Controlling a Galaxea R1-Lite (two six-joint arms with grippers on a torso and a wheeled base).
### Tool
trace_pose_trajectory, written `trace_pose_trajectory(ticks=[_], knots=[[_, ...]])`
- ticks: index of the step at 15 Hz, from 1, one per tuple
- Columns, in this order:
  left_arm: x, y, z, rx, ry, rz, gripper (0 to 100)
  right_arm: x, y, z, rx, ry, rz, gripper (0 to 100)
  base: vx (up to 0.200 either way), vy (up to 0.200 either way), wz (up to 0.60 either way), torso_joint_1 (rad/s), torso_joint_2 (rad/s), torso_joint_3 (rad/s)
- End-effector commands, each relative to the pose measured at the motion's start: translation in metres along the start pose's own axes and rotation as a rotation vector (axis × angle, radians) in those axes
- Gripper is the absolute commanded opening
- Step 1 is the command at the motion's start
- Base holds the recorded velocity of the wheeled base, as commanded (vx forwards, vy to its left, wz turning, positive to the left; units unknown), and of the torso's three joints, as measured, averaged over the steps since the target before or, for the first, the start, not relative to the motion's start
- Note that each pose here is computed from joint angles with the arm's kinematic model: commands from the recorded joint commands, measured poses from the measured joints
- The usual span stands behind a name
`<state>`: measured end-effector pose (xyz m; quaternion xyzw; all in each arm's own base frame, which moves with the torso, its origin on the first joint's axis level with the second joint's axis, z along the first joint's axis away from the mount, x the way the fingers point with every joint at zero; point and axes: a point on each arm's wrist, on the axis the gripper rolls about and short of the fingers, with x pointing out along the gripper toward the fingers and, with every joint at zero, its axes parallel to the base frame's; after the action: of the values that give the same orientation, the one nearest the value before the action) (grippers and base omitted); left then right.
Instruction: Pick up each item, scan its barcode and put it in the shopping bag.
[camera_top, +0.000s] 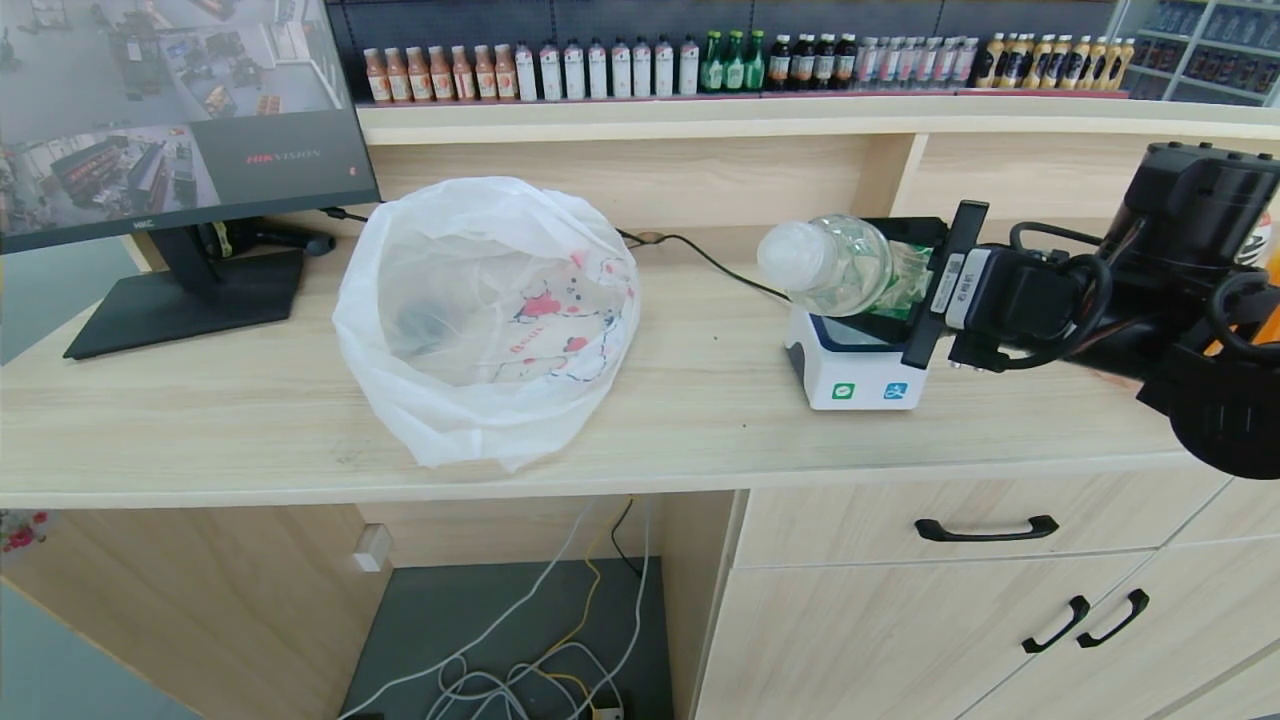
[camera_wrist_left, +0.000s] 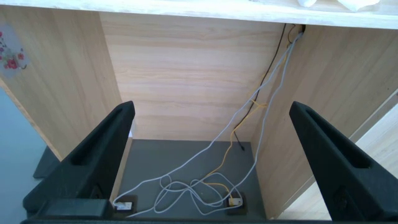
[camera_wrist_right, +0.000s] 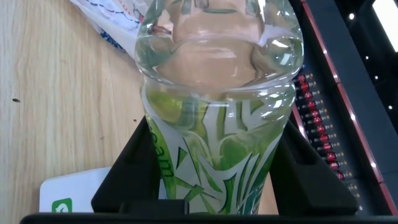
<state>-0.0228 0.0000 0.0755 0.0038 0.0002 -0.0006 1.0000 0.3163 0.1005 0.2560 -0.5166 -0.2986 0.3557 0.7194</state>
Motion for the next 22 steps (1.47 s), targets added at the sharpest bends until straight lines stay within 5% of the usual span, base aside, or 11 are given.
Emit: trace_pose_trajectory(ticks=[1, 13, 22], knots=[[0.0, 0.0, 0.0, 0.0, 0.0, 0.001, 100, 0.0, 0.0, 0.0, 0.0, -0.002, 0.001, 0, 0.0, 0.0, 0.0, 0.0, 0.0, 0.0], [0.0, 0.0, 0.0, 0.0, 0.0, 0.001, 100, -0.003, -0.008, 0.013, -0.007, -0.025, -0.019, 0, 0.0, 0.0, 0.0, 0.0, 0.0, 0.0], [0.0, 0.0, 0.0, 0.0, 0.0, 0.001, 100, -0.015, -0.034, 0.049, 0.164, -0.107, -0.091, 0, 0.0, 0.0, 0.0, 0.0, 0.0, 0.0]])
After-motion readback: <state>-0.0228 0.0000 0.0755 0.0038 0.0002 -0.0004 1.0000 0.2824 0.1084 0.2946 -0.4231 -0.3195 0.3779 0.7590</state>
